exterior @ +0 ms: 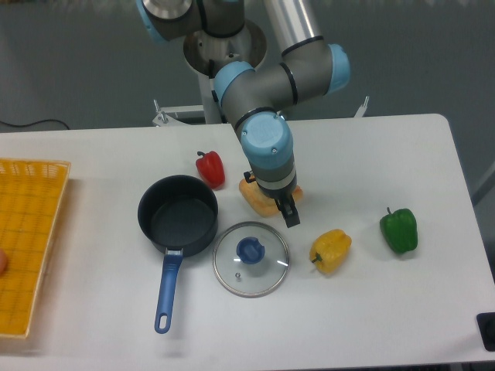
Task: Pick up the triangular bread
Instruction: 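Close the gripper on the edge of the triangular bread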
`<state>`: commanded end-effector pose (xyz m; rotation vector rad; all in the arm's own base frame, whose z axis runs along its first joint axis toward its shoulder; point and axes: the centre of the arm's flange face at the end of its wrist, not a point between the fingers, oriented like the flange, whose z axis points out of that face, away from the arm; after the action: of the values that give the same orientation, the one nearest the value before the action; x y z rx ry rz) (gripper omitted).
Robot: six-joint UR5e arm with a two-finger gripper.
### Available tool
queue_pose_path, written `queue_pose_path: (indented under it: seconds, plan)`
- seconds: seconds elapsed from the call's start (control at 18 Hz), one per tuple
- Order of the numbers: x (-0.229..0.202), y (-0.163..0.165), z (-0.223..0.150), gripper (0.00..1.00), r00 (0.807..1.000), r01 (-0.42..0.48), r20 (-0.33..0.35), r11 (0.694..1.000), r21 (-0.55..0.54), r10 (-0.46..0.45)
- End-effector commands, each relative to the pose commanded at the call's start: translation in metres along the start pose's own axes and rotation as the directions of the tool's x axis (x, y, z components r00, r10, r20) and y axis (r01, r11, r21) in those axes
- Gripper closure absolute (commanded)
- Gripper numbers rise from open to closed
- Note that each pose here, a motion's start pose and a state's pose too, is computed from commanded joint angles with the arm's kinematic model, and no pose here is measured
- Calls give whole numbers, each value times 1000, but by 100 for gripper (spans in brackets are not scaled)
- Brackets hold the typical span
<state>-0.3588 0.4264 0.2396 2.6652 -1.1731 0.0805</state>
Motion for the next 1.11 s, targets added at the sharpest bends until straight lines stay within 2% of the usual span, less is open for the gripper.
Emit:
queue_pose_path:
  seconds: [0.22,0.61,0.94,1.06,1.11]
  plan:
    - [6,-5,11,0,999,-43,6,999,3,43]
    - [20,-11,36,0,999,-39,6,999,5,39]
    - [26,-15,42,0,999,-43,-7,999,9,43]
    - [26,-18,42,2,999,-43,-6,999,8,43]
    - [26,-19,42,8,999,-40,-6,999,8,40]
